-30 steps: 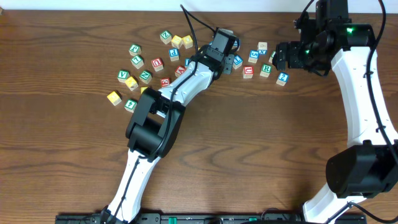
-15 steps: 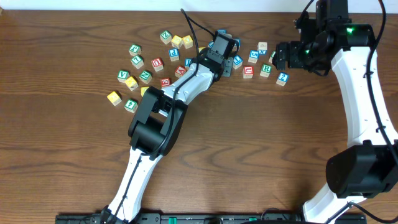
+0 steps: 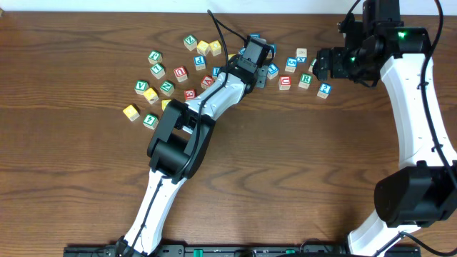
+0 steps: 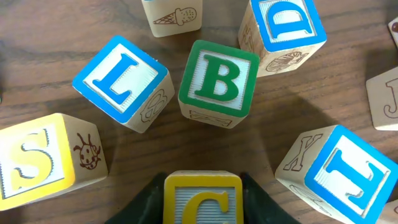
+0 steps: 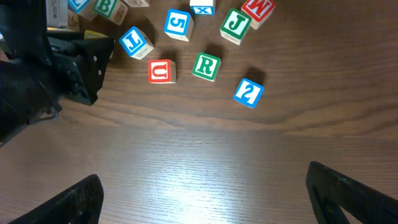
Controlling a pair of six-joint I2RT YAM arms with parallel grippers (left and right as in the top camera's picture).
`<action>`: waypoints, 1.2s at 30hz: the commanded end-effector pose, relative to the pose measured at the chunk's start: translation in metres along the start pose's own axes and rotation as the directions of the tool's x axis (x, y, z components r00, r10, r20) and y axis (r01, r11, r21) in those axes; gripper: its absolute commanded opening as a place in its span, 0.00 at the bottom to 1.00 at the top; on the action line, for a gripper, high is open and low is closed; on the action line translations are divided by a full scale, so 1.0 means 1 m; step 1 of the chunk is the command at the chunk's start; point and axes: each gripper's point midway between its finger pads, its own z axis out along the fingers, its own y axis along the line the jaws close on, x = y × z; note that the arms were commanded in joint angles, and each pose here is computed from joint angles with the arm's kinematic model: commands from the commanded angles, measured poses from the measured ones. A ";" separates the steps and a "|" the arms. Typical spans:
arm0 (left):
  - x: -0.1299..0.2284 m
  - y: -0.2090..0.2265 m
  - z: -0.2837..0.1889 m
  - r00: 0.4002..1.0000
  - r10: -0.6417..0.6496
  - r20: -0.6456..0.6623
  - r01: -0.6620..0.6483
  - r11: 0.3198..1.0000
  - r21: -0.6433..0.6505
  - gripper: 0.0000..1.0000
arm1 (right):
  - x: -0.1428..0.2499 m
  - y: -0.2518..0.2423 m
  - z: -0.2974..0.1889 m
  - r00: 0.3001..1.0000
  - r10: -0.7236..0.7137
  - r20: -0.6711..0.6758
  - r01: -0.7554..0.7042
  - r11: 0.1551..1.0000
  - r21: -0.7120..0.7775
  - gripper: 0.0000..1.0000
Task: Spell out CORL
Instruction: 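Lift the C block with the left gripper toward the open table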
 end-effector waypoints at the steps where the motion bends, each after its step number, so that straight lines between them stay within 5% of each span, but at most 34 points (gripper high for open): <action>1: -0.010 0.004 -0.010 1.000 -0.015 0.022 0.015 1.000 -0.011 0.32 | -0.005 -0.003 -0.005 1.000 0.009 0.017 -0.009 1.000 0.006 0.99; 13: -0.043 0.011 -0.046 0.995 -0.023 0.092 0.027 0.998 -0.051 0.32 | -0.005 -0.003 -0.005 1.000 0.009 0.018 -0.009 1.000 0.006 0.99; 24: -0.106 0.026 -0.189 0.978 -0.013 0.208 0.032 0.996 -0.088 0.32 | -0.007 -0.002 -0.005 1.000 0.007 0.027 -0.007 1.000 0.006 0.99; 36: -0.060 0.053 -0.297 0.997 -0.066 0.041 0.071 0.989 -0.132 0.32 | -0.010 -0.002 -0.005 0.999 0.005 0.038 -0.005 1.000 0.005 0.99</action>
